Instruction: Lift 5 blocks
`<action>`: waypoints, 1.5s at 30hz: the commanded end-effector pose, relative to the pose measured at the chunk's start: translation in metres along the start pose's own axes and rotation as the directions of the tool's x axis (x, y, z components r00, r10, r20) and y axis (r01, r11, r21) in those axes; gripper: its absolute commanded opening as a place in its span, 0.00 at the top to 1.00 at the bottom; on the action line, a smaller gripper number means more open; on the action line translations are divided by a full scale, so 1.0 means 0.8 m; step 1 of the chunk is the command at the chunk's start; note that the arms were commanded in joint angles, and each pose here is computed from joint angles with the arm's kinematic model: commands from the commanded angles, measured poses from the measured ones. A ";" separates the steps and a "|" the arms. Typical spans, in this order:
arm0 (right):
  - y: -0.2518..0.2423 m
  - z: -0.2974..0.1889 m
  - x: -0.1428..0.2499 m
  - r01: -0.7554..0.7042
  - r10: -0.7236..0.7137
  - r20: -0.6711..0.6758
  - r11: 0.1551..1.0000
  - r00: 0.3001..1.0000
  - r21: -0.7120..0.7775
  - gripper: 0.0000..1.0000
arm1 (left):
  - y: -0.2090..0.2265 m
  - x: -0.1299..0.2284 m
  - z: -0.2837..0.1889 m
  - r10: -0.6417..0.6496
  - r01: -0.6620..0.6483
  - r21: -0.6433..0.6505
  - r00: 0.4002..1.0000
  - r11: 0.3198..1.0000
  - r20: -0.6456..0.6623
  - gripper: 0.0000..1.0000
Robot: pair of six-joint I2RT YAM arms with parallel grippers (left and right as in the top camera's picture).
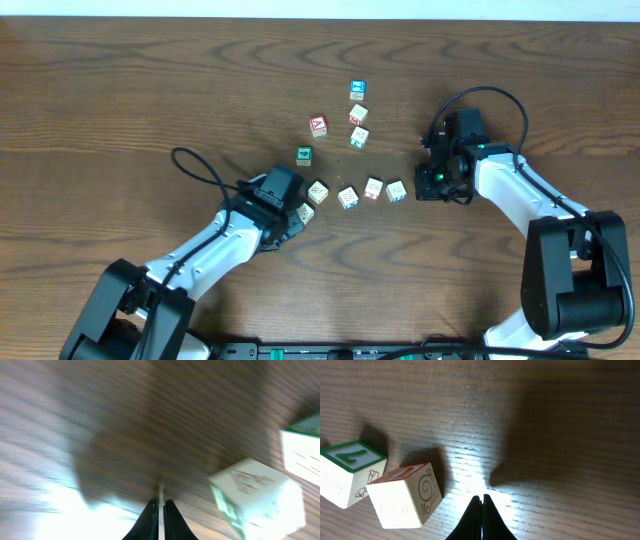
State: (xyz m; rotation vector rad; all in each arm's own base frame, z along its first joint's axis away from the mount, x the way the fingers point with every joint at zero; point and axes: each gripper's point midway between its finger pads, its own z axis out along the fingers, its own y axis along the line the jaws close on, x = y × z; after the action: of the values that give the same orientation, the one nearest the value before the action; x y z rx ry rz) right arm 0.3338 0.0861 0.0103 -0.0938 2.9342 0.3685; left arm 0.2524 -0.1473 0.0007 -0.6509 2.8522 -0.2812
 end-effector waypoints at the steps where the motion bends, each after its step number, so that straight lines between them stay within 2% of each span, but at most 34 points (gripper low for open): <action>1: 0.002 0.003 0.005 0.013 -0.013 -0.016 1.000 1.000 -0.007 0.99 | -0.011 0.007 -0.001 -0.010 0.011 0.045 1.000 0.999 -0.020 0.93; 14: 0.002 0.003 0.008 0.011 -0.011 -0.026 1.000 1.000 -0.006 0.99 | -0.034 -0.025 0.012 -0.055 0.046 0.104 0.995 0.993 0.085 0.93; 29: 0.003 0.003 0.008 0.011 -0.011 -0.028 1.000 1.000 -0.007 0.99 | -0.034 -0.027 0.038 -0.099 0.091 0.098 0.992 0.991 0.077 0.93; 38: 0.003 0.003 0.009 0.011 -0.011 -0.029 1.000 1.000 -0.010 0.99 | -0.056 -0.034 0.034 -0.101 0.084 0.175 0.991 0.981 0.087 0.93; 45: 0.008 0.003 0.014 0.006 -0.008 -0.046 0.999 0.999 -0.035 0.99 | -0.054 -0.039 0.034 -0.111 0.094 0.176 0.989 0.980 0.092 0.93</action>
State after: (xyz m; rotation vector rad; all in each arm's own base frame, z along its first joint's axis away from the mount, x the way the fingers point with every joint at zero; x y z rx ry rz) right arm 0.3273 0.0866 0.0093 -0.0913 2.9605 0.3789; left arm 0.3075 -0.1823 -0.0008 -0.7179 2.6420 -0.5170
